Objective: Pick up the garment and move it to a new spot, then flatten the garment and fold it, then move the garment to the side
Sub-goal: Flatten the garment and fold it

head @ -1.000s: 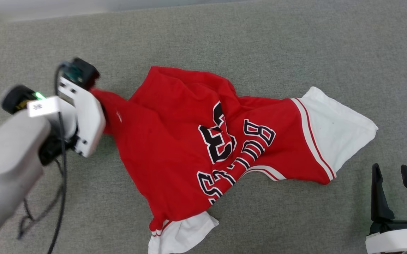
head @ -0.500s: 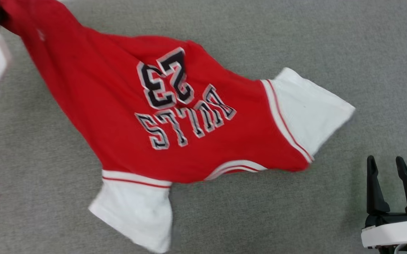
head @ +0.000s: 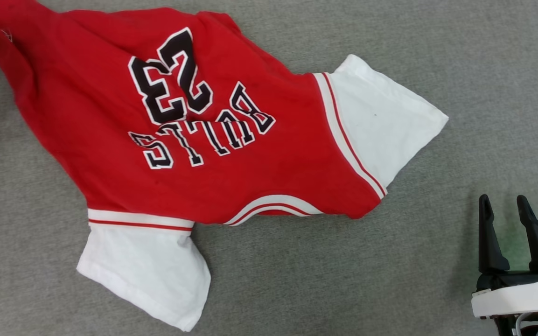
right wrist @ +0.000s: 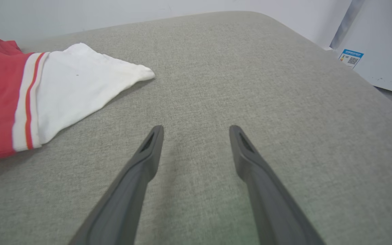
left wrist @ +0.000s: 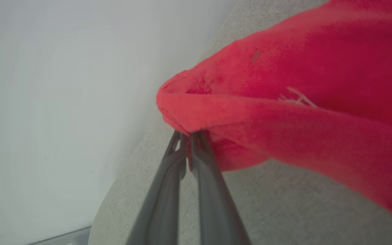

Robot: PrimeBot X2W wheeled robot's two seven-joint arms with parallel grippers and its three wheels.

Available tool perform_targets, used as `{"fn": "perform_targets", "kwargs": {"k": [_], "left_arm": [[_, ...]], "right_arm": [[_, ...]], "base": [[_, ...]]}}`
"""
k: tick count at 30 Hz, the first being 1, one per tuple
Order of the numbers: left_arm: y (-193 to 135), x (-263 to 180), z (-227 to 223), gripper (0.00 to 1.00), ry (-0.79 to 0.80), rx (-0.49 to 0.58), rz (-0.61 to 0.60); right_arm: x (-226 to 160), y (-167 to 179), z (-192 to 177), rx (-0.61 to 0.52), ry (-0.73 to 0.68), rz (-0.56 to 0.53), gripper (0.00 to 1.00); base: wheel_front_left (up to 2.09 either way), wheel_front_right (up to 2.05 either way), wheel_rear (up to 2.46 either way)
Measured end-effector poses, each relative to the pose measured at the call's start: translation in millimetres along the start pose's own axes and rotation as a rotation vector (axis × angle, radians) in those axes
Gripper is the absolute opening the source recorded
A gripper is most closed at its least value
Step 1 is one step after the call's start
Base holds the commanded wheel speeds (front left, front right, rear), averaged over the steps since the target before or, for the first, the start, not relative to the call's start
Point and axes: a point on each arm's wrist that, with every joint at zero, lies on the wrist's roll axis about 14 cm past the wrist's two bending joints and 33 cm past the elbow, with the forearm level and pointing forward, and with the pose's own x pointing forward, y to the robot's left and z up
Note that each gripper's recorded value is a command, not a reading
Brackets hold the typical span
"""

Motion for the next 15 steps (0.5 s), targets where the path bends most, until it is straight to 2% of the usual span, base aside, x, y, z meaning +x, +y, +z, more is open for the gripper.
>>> {"fn": "perform_targets", "kwargs": {"k": [1,2,3,4,5,11,15], "left_arm": [[-2.1,-1.0,-5.4,0.13,0.011,-0.022,0.003],[-2.1,-2.3,-8.1,0.34,0.015,-0.05,0.013],[-2.4,-3.8,-9.0,0.49,0.014,-0.06,0.017],[-3.4,-5.4,-6.6,0.87,-0.001,-0.069,0.018],[-3.3,-7.2,-2.9,1.0,-0.02,-0.095,0.025],[12.5,-29.8,11.8,1.0,-0.088,-0.259,0.1],[22.4,-55.2,11.1,1.0,-0.105,-0.294,0.135]], "right_arm": [[1.1,1.2,0.0,0.001,-0.001,0.003,1.0],[2.0,2.7,0.0,0.003,-0.002,0.007,1.0],[2.9,3.8,0.2,0.005,-0.003,0.01,1.0],[3.8,4.9,0.7,0.006,-0.006,0.014,1.0],[4.3,5.9,0.6,0.006,-0.006,0.018,1.0],[7.7,18.2,3.1,0.014,-0.018,0.064,1.0],[6.9,28.9,4.7,0.025,-0.024,0.101,1.0]], "base": [[0.0,0.0,0.0],[0.0,0.0,0.0],[0.0,0.0,0.0],[0.0,0.0,0.0],[0.0,0.0,0.0],[0.0,0.0,0.0],[0.0,0.0,0.0]]}}
